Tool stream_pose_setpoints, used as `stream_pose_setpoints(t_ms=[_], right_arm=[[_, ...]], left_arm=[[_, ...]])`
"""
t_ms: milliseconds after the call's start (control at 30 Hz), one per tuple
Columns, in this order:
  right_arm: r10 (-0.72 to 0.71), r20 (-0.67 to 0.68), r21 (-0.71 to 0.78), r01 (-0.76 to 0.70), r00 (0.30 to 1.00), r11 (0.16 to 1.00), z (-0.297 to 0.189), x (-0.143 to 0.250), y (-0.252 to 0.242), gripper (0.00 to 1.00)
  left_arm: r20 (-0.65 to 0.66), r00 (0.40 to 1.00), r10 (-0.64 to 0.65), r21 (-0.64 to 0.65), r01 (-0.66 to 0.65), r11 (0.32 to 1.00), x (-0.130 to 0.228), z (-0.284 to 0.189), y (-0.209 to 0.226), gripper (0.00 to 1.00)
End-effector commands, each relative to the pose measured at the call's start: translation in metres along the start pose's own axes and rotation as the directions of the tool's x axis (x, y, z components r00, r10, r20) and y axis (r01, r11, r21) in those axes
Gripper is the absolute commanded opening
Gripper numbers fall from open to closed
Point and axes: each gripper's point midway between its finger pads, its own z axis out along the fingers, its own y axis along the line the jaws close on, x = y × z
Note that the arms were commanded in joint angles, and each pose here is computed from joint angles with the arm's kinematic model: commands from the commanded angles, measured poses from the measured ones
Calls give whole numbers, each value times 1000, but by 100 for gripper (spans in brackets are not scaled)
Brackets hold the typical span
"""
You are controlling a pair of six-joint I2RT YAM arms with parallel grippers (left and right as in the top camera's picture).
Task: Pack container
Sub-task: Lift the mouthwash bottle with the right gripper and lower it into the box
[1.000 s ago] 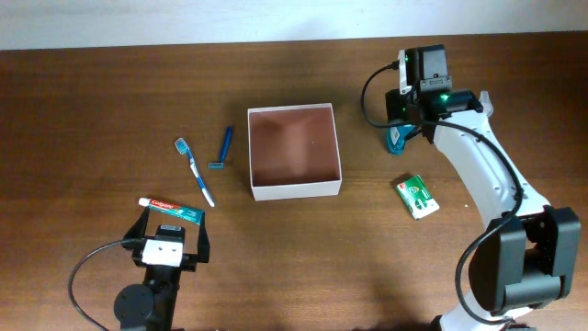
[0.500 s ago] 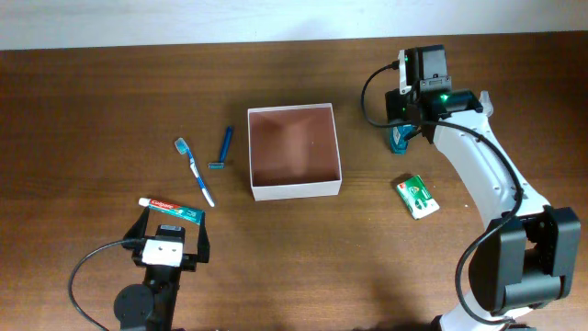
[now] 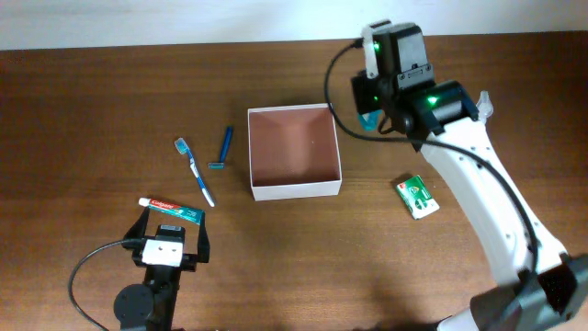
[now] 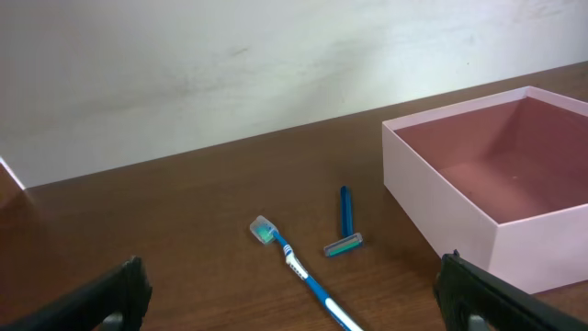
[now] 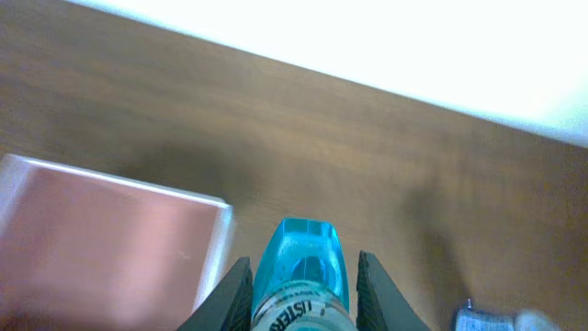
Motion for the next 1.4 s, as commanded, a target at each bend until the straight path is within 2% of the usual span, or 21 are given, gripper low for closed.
stream_pose_setpoints(t_ms=[0, 167, 633, 867, 1367], right_arm=[[8, 153, -3, -8, 988, 1000, -59, -49, 10, 24], [18, 181, -51, -9, 983, 999, -72, -58, 33, 23], [121, 128, -107, -108, 984, 988, -41, -52, 59, 20], [104, 131, -128, -87, 986, 988, -31, -53, 77, 20], [77, 45, -105, -71, 996, 992, 25, -31, 91, 20]], left_arm=[[1, 1000, -9, -10, 9, 1000, 1, 0, 2, 100], [1, 1000, -9, -10, 9, 1000, 1, 0, 2, 100], [1, 1000, -9, -10, 9, 1000, 1, 0, 2, 100], [1, 1000, -9, -10, 9, 1000, 1, 0, 2, 100], [1, 1000, -9, -10, 9, 1000, 1, 0, 2, 100]])
